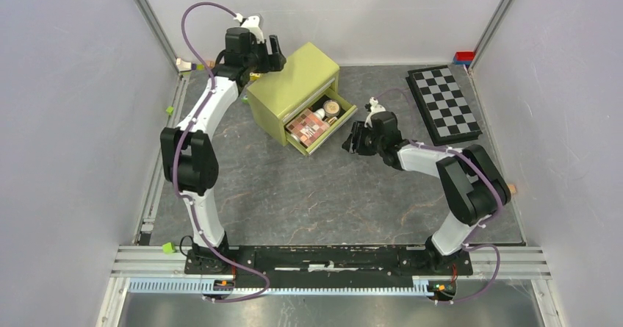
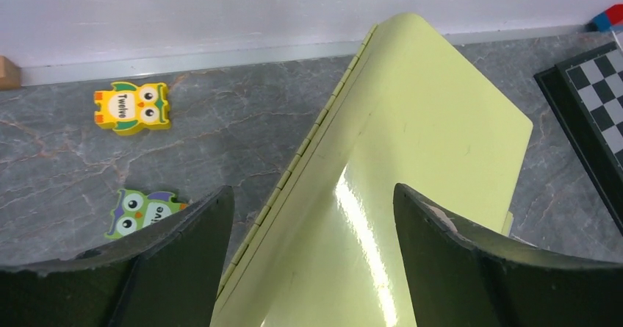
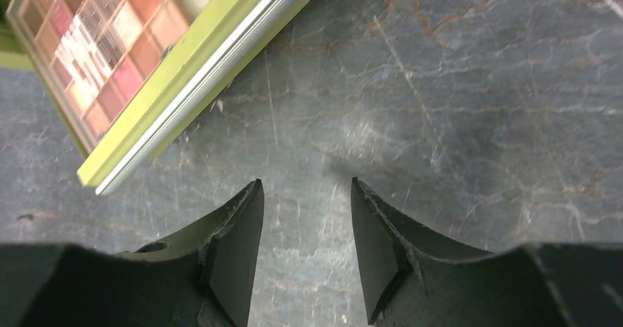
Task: Organize the makeup
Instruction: Close the drawer in the storage box.
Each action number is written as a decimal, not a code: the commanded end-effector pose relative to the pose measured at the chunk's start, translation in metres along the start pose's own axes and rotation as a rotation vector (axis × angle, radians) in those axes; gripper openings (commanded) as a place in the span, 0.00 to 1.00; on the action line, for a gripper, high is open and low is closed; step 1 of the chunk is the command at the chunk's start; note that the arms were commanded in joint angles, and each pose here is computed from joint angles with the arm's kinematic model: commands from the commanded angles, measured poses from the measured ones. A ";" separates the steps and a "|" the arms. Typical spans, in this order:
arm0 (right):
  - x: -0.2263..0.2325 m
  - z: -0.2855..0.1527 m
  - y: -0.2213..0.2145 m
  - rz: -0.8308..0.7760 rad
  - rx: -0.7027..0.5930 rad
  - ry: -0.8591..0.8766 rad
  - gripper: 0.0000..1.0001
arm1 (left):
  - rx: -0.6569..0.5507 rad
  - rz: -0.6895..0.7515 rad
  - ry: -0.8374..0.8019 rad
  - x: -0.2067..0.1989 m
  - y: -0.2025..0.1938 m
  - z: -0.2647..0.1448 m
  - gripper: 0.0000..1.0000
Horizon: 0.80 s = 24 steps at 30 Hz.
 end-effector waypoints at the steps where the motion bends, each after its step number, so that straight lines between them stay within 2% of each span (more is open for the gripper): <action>1: -0.001 0.015 0.025 -0.022 -0.046 -0.052 0.51 | -0.006 -0.002 -0.055 -0.002 0.004 0.011 0.85; 4: 0.000 0.024 0.030 0.005 -0.053 -0.063 0.43 | 0.032 -0.001 -0.050 0.002 -0.005 0.014 0.83; 8: 0.000 0.040 0.034 0.051 -0.056 -0.071 0.22 | 0.070 -0.008 -0.040 0.007 -0.016 0.018 0.82; 9: 0.001 0.043 0.036 0.064 -0.061 -0.064 0.21 | 0.078 -0.011 -0.040 0.008 -0.018 0.019 0.81; 13: 0.002 0.057 0.038 0.113 -0.063 -0.048 0.07 | 0.105 -0.018 -0.055 0.009 -0.024 0.020 0.79; 17: 0.013 0.071 0.044 0.152 -0.071 0.016 0.02 | 0.128 -0.014 -0.057 0.011 -0.032 0.021 0.73; 24: 0.050 0.086 0.067 0.142 -0.110 0.104 0.01 | 0.145 -0.008 -0.065 0.013 -0.041 0.020 0.71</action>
Point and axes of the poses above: each gripper's point midway between its finger pads, its own z axis out along the fingers, its own x axis along the line the jaws close on, y = z × x, the point moved 9 cm from there along -z, back along the fingers, and after that the axes turned 4 degrees about -z, right-handed, at the moved point
